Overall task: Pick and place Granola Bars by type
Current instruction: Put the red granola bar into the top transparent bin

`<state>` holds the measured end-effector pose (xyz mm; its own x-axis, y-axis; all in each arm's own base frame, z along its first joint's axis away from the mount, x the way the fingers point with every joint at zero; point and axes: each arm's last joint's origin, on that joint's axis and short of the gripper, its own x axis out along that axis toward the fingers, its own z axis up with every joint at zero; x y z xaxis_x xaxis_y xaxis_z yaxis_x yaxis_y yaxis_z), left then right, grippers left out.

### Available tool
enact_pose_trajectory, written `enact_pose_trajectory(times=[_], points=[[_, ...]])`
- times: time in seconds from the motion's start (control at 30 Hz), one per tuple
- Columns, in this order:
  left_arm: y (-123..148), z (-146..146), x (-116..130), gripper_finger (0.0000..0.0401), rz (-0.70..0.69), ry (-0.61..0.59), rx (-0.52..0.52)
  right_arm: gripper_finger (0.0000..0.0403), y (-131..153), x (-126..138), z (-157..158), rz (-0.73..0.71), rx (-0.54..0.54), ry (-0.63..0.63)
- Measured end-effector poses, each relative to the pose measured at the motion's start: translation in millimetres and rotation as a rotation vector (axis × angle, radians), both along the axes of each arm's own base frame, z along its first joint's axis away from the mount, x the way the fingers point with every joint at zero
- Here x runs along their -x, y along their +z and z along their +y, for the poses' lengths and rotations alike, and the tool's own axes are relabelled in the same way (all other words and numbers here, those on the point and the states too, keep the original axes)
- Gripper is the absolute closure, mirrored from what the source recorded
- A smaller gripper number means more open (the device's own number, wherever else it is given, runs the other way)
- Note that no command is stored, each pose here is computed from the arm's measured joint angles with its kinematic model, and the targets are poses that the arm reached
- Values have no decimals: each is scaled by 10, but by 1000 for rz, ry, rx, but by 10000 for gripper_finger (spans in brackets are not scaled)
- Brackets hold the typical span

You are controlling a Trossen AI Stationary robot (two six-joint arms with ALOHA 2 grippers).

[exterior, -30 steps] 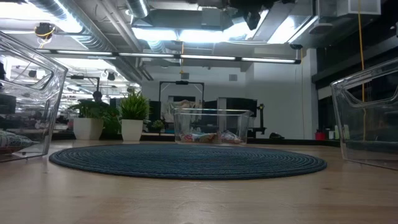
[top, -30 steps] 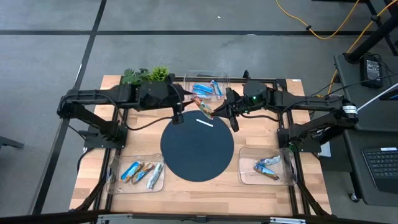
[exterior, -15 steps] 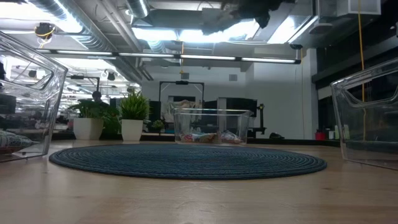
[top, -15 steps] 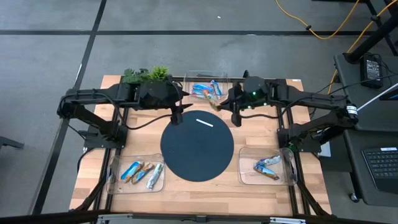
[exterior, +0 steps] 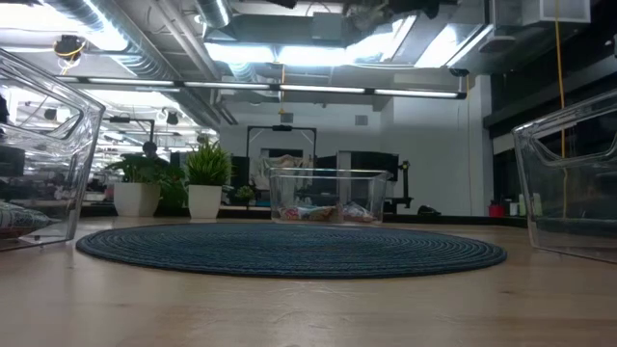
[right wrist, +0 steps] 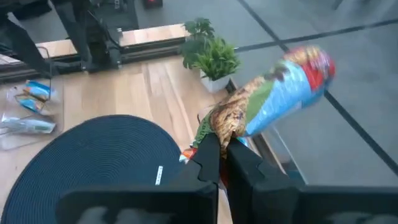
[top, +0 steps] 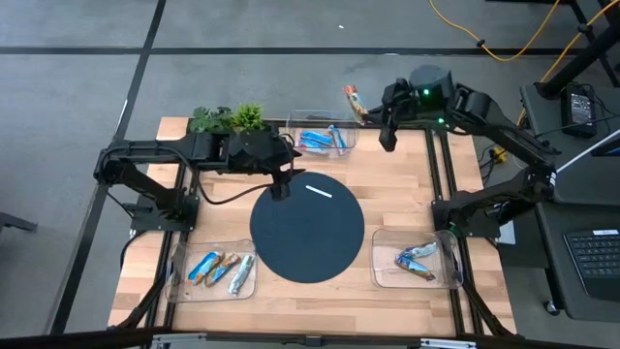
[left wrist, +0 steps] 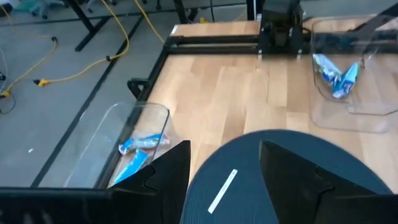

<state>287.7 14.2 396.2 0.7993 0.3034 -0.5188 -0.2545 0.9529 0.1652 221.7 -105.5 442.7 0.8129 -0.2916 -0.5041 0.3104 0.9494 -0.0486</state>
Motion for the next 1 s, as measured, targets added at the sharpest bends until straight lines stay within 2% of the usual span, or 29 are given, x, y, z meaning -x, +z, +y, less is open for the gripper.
enact_pose_trajectory(times=[0.17,0.37,0.53,0.7,0.83,1.0], points=[[-21,0,-32,221,4,-3,0,389,-102,-59,-164,50,-24,-32],[-22,1,-56,217,-4,-7,-8,391,-134,-370,-577,126,-48,28],[-18,1,-53,217,-4,-8,-10,390,-99,-618,-957,198,-50,13],[-18,1,-53,217,-6,-5,-5,390,-226,-765,-1134,232,-79,29],[-18,2,-53,217,-8,1,-3,389,-508,-859,-1212,300,-133,31],[-18,2,-53,217,-8,3,-4,391,-1148,-954,-1273,396,-216,31]])
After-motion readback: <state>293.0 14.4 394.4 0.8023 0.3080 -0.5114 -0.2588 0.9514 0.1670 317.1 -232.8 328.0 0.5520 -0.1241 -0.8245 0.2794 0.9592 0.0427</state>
